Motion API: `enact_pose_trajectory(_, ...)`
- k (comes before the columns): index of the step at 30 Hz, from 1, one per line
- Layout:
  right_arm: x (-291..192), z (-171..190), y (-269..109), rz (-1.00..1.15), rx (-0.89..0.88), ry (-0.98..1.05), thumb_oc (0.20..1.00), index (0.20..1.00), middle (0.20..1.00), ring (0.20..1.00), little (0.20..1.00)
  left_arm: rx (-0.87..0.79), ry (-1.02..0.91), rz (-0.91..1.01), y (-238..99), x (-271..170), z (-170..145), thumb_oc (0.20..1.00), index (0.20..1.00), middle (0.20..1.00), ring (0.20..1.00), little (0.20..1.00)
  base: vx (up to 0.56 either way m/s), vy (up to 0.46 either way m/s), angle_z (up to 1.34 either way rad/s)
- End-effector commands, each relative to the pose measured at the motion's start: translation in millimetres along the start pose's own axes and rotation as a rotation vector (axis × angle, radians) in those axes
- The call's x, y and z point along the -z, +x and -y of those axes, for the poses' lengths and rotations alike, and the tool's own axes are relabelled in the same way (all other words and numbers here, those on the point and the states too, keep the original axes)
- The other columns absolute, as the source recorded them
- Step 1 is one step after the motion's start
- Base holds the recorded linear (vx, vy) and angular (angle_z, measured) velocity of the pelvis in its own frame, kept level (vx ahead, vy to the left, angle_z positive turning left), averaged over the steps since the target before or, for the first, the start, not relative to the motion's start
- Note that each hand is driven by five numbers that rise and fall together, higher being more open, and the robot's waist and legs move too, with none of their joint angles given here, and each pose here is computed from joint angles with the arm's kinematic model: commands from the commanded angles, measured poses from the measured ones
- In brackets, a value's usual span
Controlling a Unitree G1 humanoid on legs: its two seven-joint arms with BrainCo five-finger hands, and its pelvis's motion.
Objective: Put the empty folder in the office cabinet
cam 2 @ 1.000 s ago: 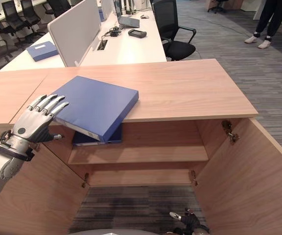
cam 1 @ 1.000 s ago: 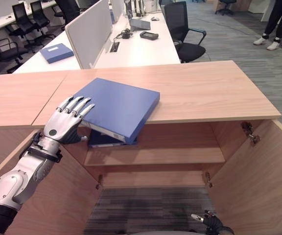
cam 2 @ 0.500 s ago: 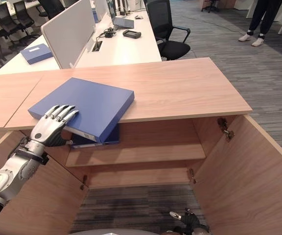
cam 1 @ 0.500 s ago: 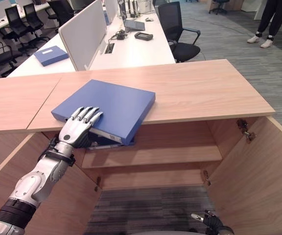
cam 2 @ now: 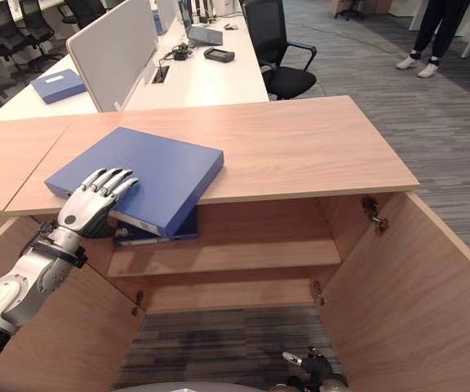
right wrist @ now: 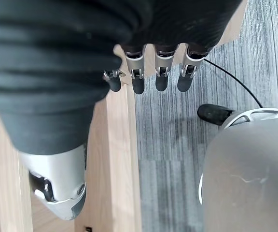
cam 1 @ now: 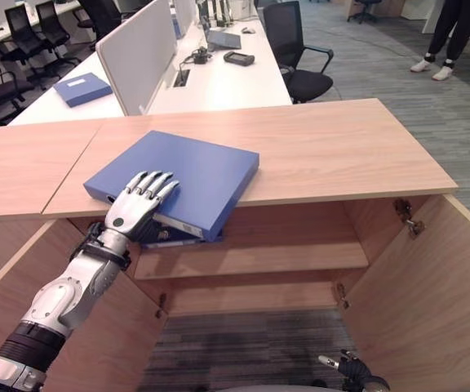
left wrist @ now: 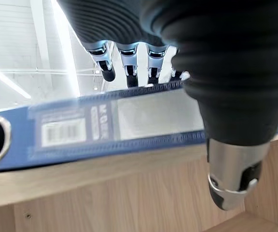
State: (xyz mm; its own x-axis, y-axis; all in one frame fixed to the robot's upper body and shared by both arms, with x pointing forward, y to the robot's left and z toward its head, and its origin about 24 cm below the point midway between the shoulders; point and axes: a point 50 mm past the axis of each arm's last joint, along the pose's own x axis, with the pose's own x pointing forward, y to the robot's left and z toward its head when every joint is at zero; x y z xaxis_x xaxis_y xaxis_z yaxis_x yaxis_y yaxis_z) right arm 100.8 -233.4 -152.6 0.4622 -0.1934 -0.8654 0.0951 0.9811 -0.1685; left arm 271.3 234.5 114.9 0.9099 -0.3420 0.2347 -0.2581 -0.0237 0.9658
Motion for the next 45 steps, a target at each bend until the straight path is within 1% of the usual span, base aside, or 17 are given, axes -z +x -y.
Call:
enact_pose_trajectory(1, -28.8, -6.2, 7.4, 0.063, -0.011, -0.005, 1.0, 1.0, 1.0, 1.0, 1.0, -0.104, 0.082, 0.014, 27.2, 10.6, -31.7, 1.0, 1.0, 1.0, 1.0, 1.0, 0.0, 0.0, 0.0)
enact_pose_trajectory(15, -26.3, -7.3, 7.4, 0.052, -0.011, -0.004, 1.0, 1.0, 1.0, 1.0, 1.0, -0.093, 0.077, 0.025, 30.3, 7.2, -29.2, 1.0, 1.0, 1.0, 1.0, 1.0, 0.0, 0.0, 0.0)
enact_pose_trajectory(25, -24.5, -9.2, 7.2, 0.047, -0.012, 0.014, 1.0, 1.0, 1.0, 1.0, 1.0, -0.069, 0.058, 0.024, 32.8, 2.8, -19.5, 1.0, 1.0, 1.0, 1.0, 1.0, 0.0, 0.0, -0.01)
enact_pose_trajectory(26, -24.5, -8.9, 7.2, 0.046, -0.011, 0.015, 1.0, 1.0, 1.0, 1.0, 1.0, -0.068, 0.056, 0.025, 33.0, 2.5, -19.1, 0.598, 0.598, 0.598, 0.598, 0.598, -0.01, 0.005, -0.05)
enact_pose_trajectory(27, -24.6, -8.9, 7.3, 0.046, -0.01, 0.015, 1.0, 1.0, 1.0, 1.0, 1.0, -0.068, 0.056, 0.025, 33.0, 2.5, -19.1, 0.426, 0.426, 0.426, 0.426, 0.426, -0.01, 0.001, -0.07)
enact_pose_trajectory(28, -23.8, -8.8, 7.2, 0.043, -0.01, 0.016, 1.0, 1.0, 1.0, 1.0, 1.0, -0.066, 0.056, 0.025, 32.9, 2.4, -18.8, 0.2, 0.2, 0.2, 0.2, 0.2, -0.01, 0.001, -0.09)
enact_pose_trajectory(45, -24.9, -10.0, 7.5, 0.045, -0.005, 0.03, 1.0, 1.0, 1.0, 1.0, 1.0, -0.07, 0.035, 0.001, 30.6, 3.3, -15.4, 0.2, 0.2, 0.2, 0.2, 0.2, 0.0, -0.001, -0.01)
